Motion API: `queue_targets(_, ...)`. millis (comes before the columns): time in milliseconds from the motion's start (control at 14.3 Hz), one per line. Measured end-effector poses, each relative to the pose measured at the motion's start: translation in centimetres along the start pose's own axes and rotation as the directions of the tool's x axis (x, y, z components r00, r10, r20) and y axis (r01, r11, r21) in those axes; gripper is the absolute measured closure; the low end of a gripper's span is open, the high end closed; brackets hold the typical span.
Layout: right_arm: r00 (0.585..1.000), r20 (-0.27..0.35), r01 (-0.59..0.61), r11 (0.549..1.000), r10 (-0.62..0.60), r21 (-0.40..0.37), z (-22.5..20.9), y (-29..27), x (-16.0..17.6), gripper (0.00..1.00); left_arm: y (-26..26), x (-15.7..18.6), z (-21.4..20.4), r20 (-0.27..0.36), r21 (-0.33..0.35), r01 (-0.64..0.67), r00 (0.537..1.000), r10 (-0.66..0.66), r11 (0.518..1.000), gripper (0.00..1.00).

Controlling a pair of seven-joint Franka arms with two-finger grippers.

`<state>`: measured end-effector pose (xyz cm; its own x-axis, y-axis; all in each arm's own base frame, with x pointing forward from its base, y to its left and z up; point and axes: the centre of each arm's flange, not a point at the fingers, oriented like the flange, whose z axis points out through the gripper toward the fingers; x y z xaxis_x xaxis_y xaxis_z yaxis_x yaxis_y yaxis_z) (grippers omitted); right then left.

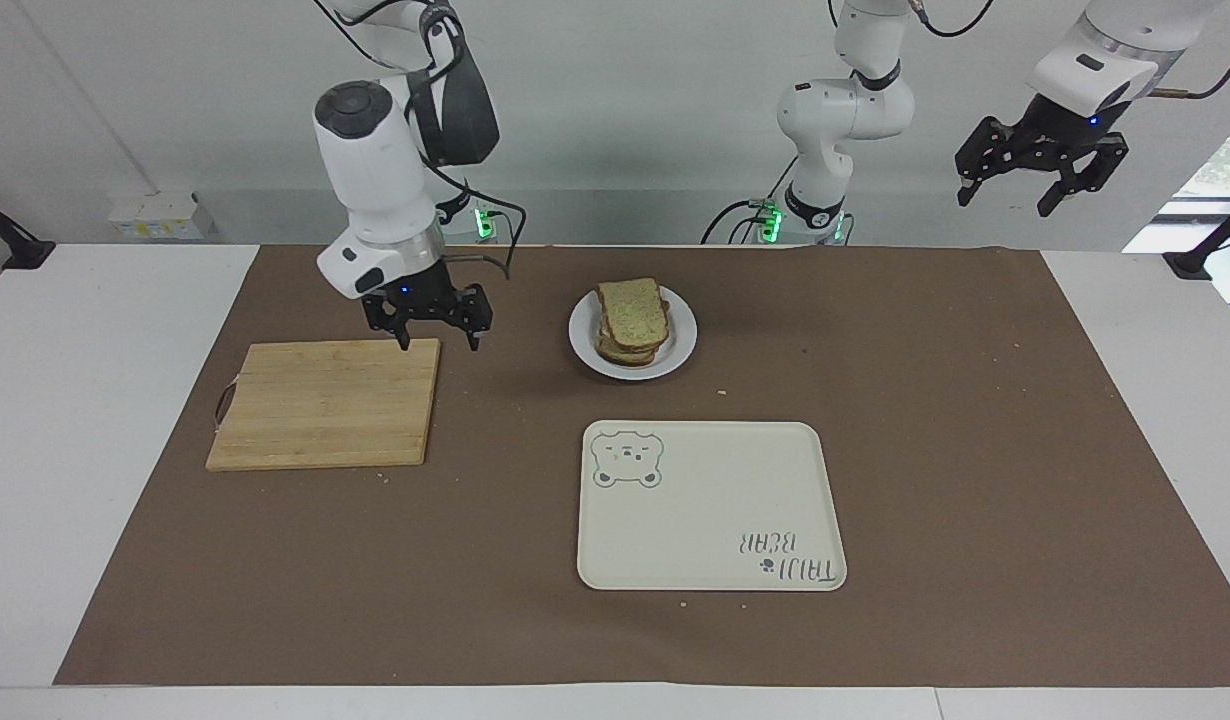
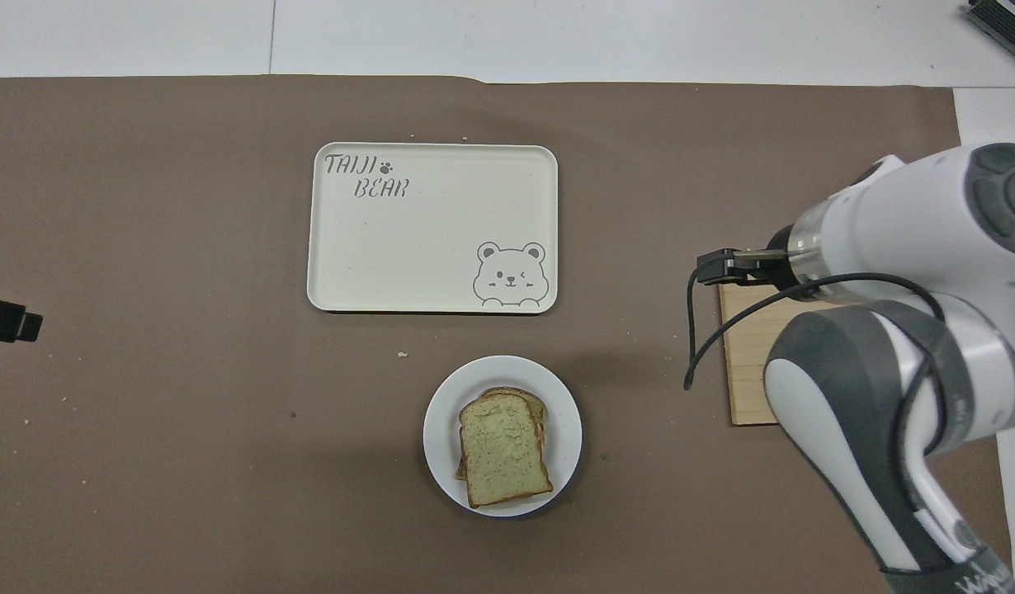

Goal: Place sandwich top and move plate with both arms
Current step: 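Withdraw the right gripper back over the cutting board, then reach the left gripper to the white plate rim and grasp it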

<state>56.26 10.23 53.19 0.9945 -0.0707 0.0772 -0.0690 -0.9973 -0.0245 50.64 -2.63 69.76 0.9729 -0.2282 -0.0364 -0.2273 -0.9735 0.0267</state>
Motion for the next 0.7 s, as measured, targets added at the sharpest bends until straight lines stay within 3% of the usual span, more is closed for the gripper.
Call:
queue_targets(490, 0.992, -0.042, -0.118, 0.993, 0.117, -0.004, -8.4, 6.8, -0.4, 0.0, 0.3, 0.0, 0.1, 0.003, 0.0, -0.001, 1.0, 0.001, 1.0, 0.0)
queue_targets(700, 0.985, -0.027, -0.169, 0.986, 0.168, -0.012, -12.1, 9.6, -0.8, 0.0, 0.5, 0.0, 1.2, 0.007, -0.063, 0.001, 1.0, 0.0, 0.998, 0.0)
